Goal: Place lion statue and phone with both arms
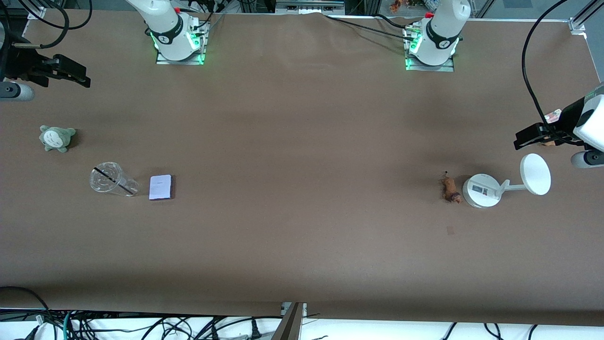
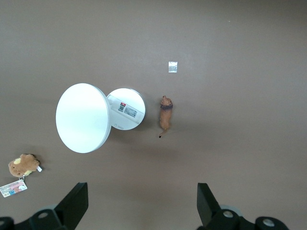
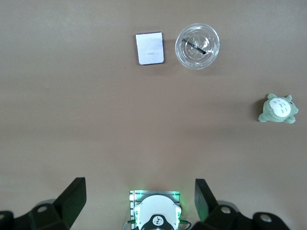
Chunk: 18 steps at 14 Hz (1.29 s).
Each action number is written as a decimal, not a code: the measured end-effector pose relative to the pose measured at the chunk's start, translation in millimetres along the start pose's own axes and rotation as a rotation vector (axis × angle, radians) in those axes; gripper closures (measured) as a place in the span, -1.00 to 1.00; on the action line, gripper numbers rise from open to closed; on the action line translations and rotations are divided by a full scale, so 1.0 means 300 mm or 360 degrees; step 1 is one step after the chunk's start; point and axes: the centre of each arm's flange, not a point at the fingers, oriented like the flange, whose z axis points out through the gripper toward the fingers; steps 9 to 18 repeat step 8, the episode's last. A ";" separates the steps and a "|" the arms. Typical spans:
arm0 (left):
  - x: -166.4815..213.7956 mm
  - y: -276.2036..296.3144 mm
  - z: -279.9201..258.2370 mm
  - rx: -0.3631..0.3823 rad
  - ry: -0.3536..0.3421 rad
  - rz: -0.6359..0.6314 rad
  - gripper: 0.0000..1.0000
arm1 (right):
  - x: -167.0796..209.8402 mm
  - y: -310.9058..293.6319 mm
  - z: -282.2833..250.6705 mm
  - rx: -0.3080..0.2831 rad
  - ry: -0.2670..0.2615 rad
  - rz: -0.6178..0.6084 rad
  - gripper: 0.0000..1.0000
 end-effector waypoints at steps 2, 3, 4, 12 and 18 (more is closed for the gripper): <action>0.000 0.000 0.000 0.0000 0.0000 0.0000 -1.00 | 0.001 -0.015 0.005 -0.0003 -0.0005 -0.0013 -1.00; 0.000 0.000 0.000 0.0000 0.0000 0.0000 -1.00 | 0.002 -0.018 0.006 -0.0004 -0.0006 -0.0016 -1.00; 0.000 0.000 0.000 0.0000 0.0000 0.0000 -1.00 | 0.003 -0.019 0.007 -0.0004 -0.0007 -0.0017 -1.00; 0.000 0.000 0.000 0.0000 0.0000 0.0000 -1.00 | 0.005 -0.020 0.009 -0.0004 -0.0009 -0.0018 -1.00; 0.000 0.000 0.000 0.0000 0.0000 0.0000 -1.00 | 0.005 -0.020 0.009 -0.0004 -0.0009 -0.0018 -1.00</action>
